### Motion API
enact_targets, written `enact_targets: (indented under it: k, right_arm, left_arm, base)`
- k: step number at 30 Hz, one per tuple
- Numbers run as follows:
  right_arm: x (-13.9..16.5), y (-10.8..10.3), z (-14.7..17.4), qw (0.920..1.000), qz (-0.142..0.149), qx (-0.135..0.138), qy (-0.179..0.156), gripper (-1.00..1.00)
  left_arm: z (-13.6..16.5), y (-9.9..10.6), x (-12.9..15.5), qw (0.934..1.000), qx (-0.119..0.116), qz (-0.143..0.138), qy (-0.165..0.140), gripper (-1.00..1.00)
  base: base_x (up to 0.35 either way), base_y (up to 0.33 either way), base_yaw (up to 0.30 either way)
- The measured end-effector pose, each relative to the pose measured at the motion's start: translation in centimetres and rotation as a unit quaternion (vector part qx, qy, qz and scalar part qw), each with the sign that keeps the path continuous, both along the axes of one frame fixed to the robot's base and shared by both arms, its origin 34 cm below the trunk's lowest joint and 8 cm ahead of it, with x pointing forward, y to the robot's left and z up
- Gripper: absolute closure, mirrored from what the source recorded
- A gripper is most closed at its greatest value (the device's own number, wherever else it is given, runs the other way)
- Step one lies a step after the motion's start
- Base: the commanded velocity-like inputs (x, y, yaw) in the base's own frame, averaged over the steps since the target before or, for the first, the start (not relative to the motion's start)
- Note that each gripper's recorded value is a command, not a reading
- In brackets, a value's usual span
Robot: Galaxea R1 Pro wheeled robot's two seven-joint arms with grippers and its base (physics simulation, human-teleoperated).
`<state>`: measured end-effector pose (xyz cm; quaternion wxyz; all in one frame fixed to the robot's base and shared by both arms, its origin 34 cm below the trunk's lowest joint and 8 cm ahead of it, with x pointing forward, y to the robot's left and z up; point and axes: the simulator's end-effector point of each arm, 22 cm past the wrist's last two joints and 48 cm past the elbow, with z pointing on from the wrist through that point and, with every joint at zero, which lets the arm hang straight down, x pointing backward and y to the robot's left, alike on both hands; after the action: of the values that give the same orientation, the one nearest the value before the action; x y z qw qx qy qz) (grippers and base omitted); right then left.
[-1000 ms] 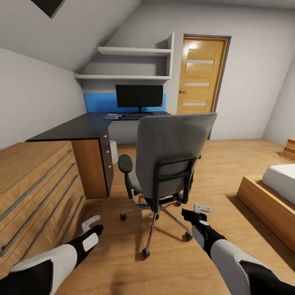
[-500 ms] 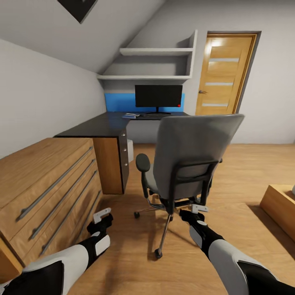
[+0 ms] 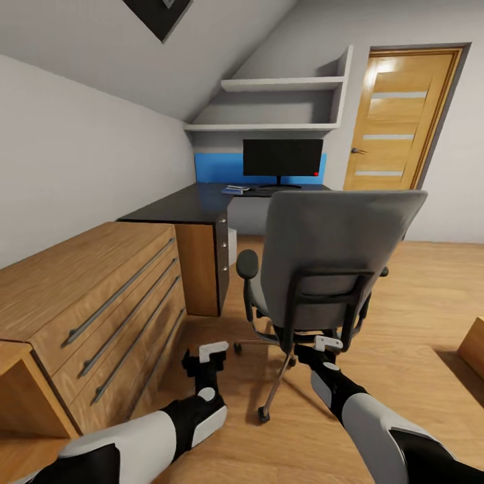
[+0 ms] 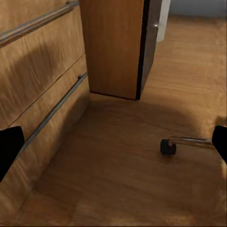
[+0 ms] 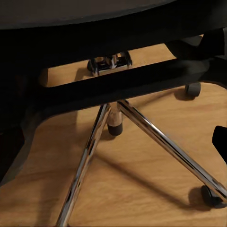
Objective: In the bedroom, organize the workspace by keeping the computer under the desk, ensuring the monitor is on the desk, placing the keyboard on the desk next to the monitor, placing the mouse on the desk next to the keyboard, moving the folder from the swivel chair onto the desk next to the mouse, stacking the notebook on top of the folder with the pen on top of the notebook, and positioning the swivel chair next to the desk.
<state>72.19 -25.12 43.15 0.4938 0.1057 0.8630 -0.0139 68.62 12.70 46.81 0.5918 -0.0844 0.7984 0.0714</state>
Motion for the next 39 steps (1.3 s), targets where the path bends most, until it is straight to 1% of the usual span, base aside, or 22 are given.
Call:
enact_targets:
  k: [1, 3, 4, 5, 6, 8, 10, 14, 19, 29, 33, 39]
  right_arm:
    - [0.0, 0.0, 0.0, 1.0, 0.0, 0.0, 0.0, -1.0]
    - [0.0, 0.0, 0.0, 1.0, 0.0, 0.0, 0.0, -1.0]
    - [0.0, 0.0, 0.0, 1.0, 0.0, 0.0, 0.0, -1.0]
    - [0.0, 0.0, 0.0, 1.0, 0.0, 0.0, 0.0, -1.0]
    - [0.0, 0.0, 0.0, 1.0, 0.0, 0.0, 0.0, -1.0]
    - [0.0, 0.0, 0.0, 1.0, 0.0, 0.0, 0.0, -1.0]
    - [0.0, 0.0, 0.0, 1.0, 0.0, 0.0, 0.0, -1.0]
    - [0.0, 0.0, 0.0, 1.0, 0.0, 0.0, 0.0, -1.0]
    - [0.0, 0.1, 0.0, 1.0, 0.0, 0.0, 0.0, -1.0]
    - [0.0, 0.0, 0.0, 1.0, 0.0, 0.0, 0.0, -1.0]
    - [0.0, 0.0, 0.0, 1.0, -0.001, 0.0, 0.0, -1.0]
    - [0.0, 0.0, 0.0, 1.0, -0.001, 0.0, 0.0, -1.0]
  left_arm:
    - [-0.2, -2.2, -0.5, 0.9997, -0.009, -0.021, 0.013, -1.0]
    - [-0.3, -4.7, -1.2, 0.9984, -0.019, -0.048, 0.025, -1.0]
    - [-0.4, -5.4, -1.6, 0.9975, -0.019, -0.061, 0.031, -1.0]
    - [-0.4, -7.1, -2.4, 0.9946, -0.018, -0.094, 0.041, -1.0]
    - [-0.5, -9.7, -4.2, 0.987, -0.012, -0.151, 0.054, -1.0]
    - [-0.4, -11.3, -5.7, 0.9802, -0.011, -0.188, 0.062, -1.0]
    - [-0.2, -12.5, -7.1, 0.9739, -0.013, -0.216, 0.069, -1.0]
    - [0.1, -14.0, -9.2, 0.9638, -0.017, -0.254, 0.079, -1.0]
    - [0.2, -14.5, -10.0, 0.96, -0.018, -0.267, 0.084, -1.0]
    - [0.1, -14.5, -10.3, 0.959, -0.022, -0.268, 0.09, -1.0]
    - [0.0, -14.3, -10.3, 0.9593, -0.022, -0.266, 0.091, -1.0]
    - [0.0, -14.2, -10.3, 0.9595, -0.022, -0.265, 0.092, -1.0]
  base:
    - [0.0, 0.0, 0.011]
    - [0.0, 0.0, 0.008]
    - [0.0, 0.0, 0.005]
    - [0.0, 0.0, 0.002]
    - [0.0, 0.0, 0.002]
    - [0.0, 0.0, 0.001]
    - [0.0, 0.0, 0.0]
    - [0.0, 0.0, 0.0]
    - [0.0, 0.0, 0.0]
    - [0.0, 0.0, 0.028]
    - [0.0, 0.0, 0.149]
    - [0.0, 0.0, 0.253]
